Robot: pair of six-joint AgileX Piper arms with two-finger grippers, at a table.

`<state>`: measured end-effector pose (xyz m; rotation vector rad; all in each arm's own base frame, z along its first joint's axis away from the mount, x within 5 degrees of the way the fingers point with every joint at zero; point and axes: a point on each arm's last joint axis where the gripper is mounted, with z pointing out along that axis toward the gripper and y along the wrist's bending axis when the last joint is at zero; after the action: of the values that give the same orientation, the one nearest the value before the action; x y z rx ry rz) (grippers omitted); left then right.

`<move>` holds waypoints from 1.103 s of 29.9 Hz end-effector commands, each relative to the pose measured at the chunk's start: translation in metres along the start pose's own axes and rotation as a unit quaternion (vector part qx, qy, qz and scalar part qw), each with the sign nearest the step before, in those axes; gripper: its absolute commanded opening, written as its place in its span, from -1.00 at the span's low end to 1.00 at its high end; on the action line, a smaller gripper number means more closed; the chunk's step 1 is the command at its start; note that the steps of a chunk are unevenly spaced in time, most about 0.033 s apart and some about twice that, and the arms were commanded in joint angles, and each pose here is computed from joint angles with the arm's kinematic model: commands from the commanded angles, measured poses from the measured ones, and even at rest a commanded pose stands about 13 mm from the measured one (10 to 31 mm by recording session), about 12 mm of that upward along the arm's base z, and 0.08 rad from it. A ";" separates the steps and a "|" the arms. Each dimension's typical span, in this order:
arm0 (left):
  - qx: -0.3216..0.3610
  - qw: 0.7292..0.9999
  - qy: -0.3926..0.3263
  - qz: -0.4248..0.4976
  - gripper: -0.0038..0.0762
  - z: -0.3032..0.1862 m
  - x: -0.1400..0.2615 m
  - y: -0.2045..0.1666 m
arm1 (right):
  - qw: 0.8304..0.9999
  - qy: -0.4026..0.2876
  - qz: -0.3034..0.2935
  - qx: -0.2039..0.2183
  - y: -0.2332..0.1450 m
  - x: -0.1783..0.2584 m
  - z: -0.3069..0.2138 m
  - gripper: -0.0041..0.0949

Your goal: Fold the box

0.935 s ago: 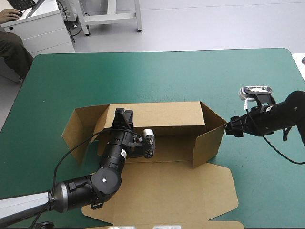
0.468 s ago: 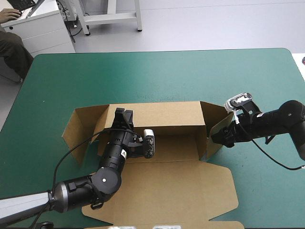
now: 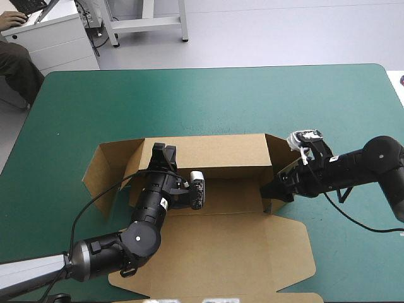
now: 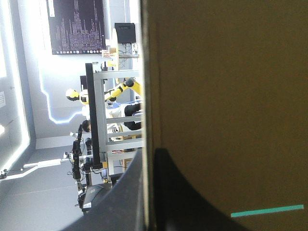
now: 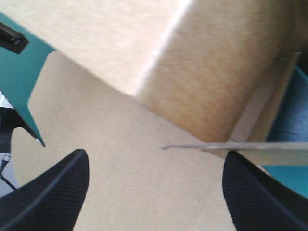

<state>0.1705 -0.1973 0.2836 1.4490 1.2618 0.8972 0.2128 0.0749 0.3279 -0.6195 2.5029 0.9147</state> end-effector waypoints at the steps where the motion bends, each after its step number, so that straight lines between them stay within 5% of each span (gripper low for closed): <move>1: -0.041 0.999 -0.003 -0.007 -0.93 -0.006 0.000 0.017 | 0.998 -0.020 0.003 -0.060 0.032 -0.001 -0.009 0.50; 6: -0.041 0.999 -0.002 -0.007 -0.93 -0.006 0.000 0.017 | 0.993 -0.056 0.012 -0.099 0.049 -0.006 -0.018 0.50; 12: -0.041 0.999 -0.002 -0.007 -0.93 -0.006 0.000 0.017 | 0.993 -0.090 -0.011 -0.071 0.063 -0.024 -0.043 0.50; 17: -0.041 0.999 -0.002 -0.006 -0.93 -0.006 0.000 0.017 | 0.990 -0.138 -0.025 0.030 0.069 -0.043 -0.076 0.50; 24: -0.041 0.999 -0.002 -0.005 -0.93 -0.006 0.000 0.017 | 0.951 -0.200 -0.022 0.233 0.055 -0.064 -0.115 0.50; 33: -0.041 0.999 -0.002 -0.005 -0.93 -0.006 0.000 0.017 | 0.945 -0.135 0.002 0.299 -0.004 -0.102 -0.083 0.50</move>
<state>0.1705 -0.1973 0.2836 1.4490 1.2618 0.8972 0.2642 0.0477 0.4311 -0.2983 2.4181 0.2141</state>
